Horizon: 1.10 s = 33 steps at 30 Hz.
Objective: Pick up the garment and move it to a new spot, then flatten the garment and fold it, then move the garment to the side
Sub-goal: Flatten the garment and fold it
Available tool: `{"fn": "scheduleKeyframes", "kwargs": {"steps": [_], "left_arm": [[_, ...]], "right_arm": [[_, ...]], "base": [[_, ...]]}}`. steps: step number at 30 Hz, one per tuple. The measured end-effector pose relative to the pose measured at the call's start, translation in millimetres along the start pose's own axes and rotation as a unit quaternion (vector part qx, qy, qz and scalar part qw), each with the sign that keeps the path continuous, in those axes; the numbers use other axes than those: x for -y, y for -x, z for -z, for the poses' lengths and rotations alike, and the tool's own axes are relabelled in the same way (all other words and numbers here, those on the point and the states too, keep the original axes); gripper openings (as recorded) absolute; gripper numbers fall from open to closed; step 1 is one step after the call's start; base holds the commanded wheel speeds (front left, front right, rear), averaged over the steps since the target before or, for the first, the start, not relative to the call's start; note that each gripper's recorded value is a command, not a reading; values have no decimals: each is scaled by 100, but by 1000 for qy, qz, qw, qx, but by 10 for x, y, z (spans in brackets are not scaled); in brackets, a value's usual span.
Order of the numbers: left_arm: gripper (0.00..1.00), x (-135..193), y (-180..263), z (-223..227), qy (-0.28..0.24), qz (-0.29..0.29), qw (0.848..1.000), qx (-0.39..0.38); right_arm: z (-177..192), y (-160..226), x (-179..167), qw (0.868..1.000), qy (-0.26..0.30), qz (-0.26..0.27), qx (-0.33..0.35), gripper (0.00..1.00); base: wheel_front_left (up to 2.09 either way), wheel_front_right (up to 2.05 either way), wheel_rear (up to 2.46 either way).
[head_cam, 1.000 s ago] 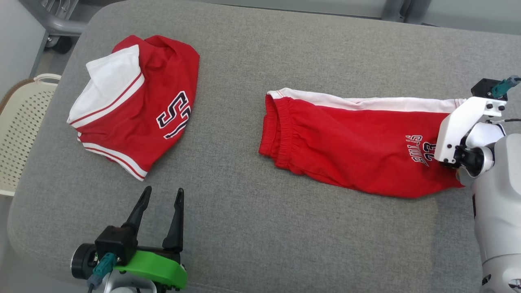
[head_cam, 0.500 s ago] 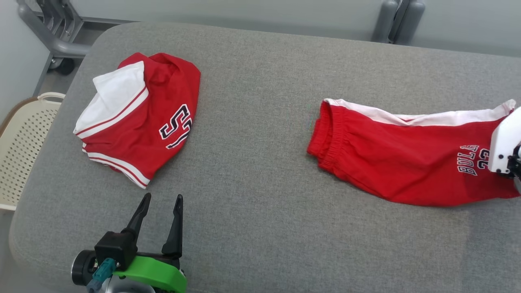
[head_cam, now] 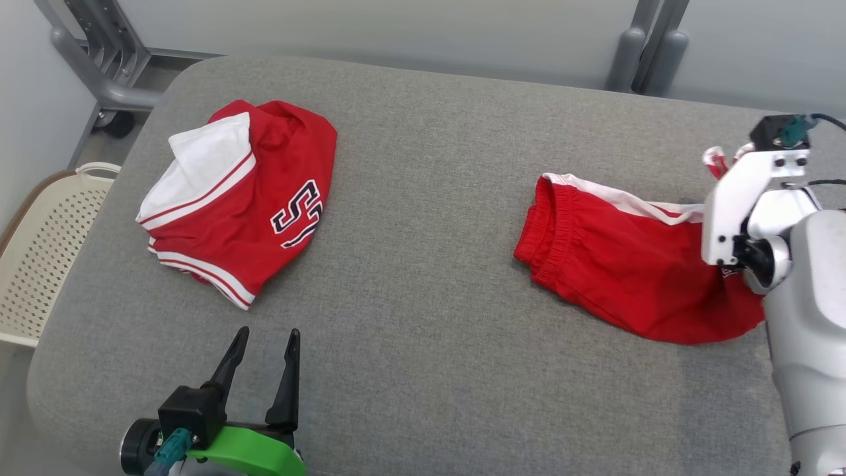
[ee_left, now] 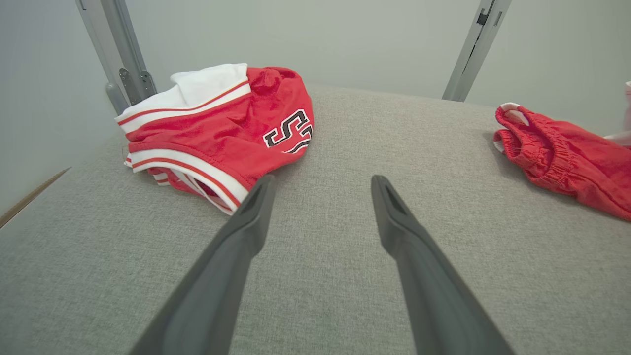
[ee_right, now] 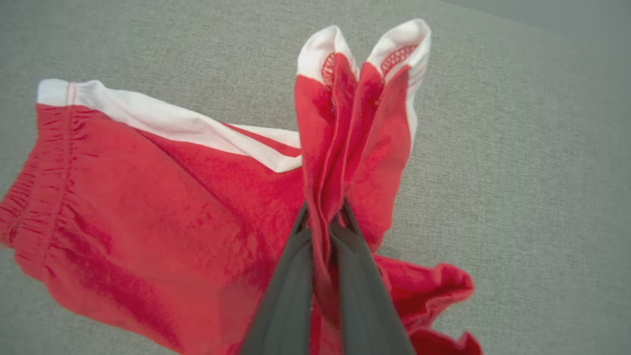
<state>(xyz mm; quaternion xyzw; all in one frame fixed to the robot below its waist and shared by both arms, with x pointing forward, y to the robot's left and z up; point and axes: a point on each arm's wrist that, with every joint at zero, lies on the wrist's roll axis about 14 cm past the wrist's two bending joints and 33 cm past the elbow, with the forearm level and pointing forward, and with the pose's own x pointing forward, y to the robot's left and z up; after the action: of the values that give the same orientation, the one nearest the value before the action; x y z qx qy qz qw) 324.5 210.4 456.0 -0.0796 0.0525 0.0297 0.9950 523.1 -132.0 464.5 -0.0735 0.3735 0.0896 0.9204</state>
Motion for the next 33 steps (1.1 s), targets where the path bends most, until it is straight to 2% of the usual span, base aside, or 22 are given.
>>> {"fn": "scheduleKeyframes", "kwargs": {"steps": [11,18,23,24,25,28,33], "left_arm": [[100,-144,134,4,4,-27,1000,2],[100,-241,216,-11,6,-45,999,6],[100,-272,251,-8,7,-52,999,6],[100,-275,256,-7,7,-53,999,6],[100,-275,259,-4,8,-54,999,5],[100,-285,261,-5,9,-56,998,6],[100,-301,248,-31,9,-59,998,11]], "right_arm": [[-204,-31,-1046,992,49,-115,8,0],[-175,-73,-1432,986,63,-152,1,0],[-33,-137,-1521,985,73,-157,-20,0],[-17,-148,-1529,985,73,-158,-22,4],[-5,-156,-1538,984,73,-158,-24,100],[-76,-145,-1580,984,67,-165,-12,100],[-504,-2,-1559,981,32,-178,66,100]], "base": [[0,0,0],[0,0,0],[0,0,0],[0,0,0],[0,0,0],[0,0,0],[0,0,0]]}}
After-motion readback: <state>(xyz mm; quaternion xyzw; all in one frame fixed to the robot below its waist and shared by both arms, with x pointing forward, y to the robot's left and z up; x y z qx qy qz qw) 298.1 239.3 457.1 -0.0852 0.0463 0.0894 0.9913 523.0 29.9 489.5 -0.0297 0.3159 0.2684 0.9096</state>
